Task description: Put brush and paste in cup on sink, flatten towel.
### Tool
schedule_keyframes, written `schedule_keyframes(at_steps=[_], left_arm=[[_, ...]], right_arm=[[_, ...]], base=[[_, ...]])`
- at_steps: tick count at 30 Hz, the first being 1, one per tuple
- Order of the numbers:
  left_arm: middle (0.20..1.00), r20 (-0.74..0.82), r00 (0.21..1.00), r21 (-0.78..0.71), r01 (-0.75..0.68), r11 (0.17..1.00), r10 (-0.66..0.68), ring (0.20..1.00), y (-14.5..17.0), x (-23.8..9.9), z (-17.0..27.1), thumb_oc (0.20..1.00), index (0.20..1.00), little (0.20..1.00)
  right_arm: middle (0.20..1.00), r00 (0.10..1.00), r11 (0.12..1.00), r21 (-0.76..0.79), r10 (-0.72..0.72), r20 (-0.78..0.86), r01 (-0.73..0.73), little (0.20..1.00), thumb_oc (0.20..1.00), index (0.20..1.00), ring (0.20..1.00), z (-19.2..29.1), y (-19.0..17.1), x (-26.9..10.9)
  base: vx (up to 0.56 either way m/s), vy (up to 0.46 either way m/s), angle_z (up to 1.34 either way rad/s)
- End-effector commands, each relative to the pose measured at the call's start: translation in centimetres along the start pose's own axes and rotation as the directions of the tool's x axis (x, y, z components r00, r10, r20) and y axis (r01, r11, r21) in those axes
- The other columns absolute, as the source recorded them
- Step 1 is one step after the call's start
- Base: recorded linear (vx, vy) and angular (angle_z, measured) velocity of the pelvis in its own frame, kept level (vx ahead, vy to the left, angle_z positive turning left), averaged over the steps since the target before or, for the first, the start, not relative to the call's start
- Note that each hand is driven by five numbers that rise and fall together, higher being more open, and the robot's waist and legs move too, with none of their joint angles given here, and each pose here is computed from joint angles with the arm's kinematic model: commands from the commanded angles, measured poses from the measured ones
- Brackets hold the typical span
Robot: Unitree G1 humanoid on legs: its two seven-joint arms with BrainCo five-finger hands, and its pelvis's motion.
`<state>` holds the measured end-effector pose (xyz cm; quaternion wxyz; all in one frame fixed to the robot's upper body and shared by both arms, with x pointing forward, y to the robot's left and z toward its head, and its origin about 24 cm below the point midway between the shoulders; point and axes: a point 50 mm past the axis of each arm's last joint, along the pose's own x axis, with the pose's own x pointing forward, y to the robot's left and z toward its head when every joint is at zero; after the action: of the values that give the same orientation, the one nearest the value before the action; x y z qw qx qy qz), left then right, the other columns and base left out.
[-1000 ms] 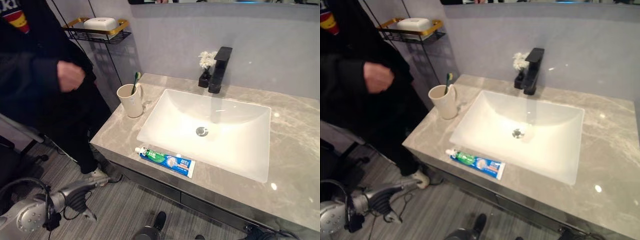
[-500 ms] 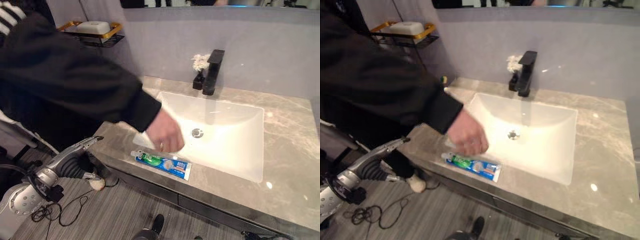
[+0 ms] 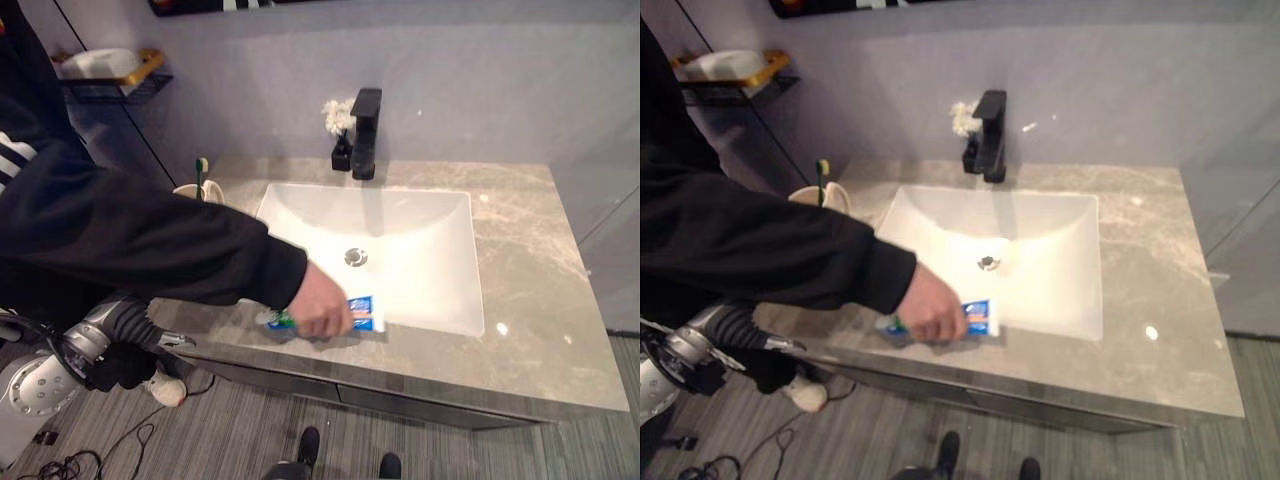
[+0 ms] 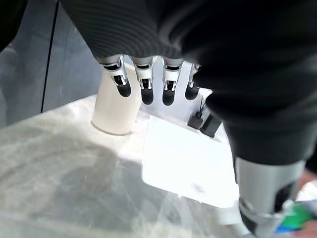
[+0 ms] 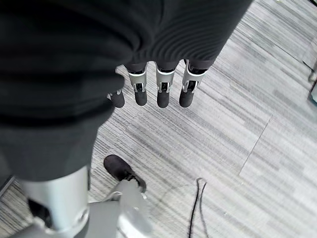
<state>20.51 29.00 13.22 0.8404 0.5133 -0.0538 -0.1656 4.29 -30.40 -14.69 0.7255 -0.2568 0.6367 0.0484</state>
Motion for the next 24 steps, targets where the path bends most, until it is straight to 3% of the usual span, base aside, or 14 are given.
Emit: schedule_keyframes(at_steps=[1,3,19,20,24], left_arm=[[0.683,0.056,0.997,0.003,-0.058,0.998,0.058,0.683,2.0,0.7,0.9,0.683,0.683,0.683],[0.592,0.061,0.997,-0.008,-0.043,0.999,0.043,0.592,1.7,0.8,1.0,0.592,0.592,0.592],[0.526,0.233,0.969,-0.070,0.105,0.992,-0.086,0.526,-2.5,3.9,4.0,0.526,0.526,0.526],[0.438,0.231,0.969,-0.064,0.109,0.992,-0.092,0.438,-2.5,3.9,3.9,0.438,0.438,0.438],[0.297,0.219,0.969,-0.041,0.129,0.991,-0.117,0.297,-2.8,3.7,3.8,0.297,0.297,0.297]], right_arm=[[1.000,0.997,1.000,0.017,0.002,0.072,-0.003,1.000,1.000,1.000,1.000,2.5,0.0,0.2],[1.000,0.996,1.000,0.020,-0.005,0.092,0.003,1.000,1.000,1.000,1.000,3.0,-0.2,0.2],[1.000,0.993,0.998,0.049,-0.039,0.115,0.033,1.000,1.000,1.000,1.000,3.9,-0.2,0.3],[1.000,0.992,0.998,0.048,-0.038,0.117,0.033,1.000,1.000,1.000,1.000,3.9,-0.2,0.3],[1.000,0.995,0.999,0.041,-0.037,0.095,0.033,1.000,1.000,1.000,1.000,3.3,0.0,0.3]], base=[[-0.03,0.035,-0.41],[-0.02,0.044,-0.29],[0.02,0.022,-0.12],[0.03,0.004,-0.17],[0.03,-0.007,-0.10]])
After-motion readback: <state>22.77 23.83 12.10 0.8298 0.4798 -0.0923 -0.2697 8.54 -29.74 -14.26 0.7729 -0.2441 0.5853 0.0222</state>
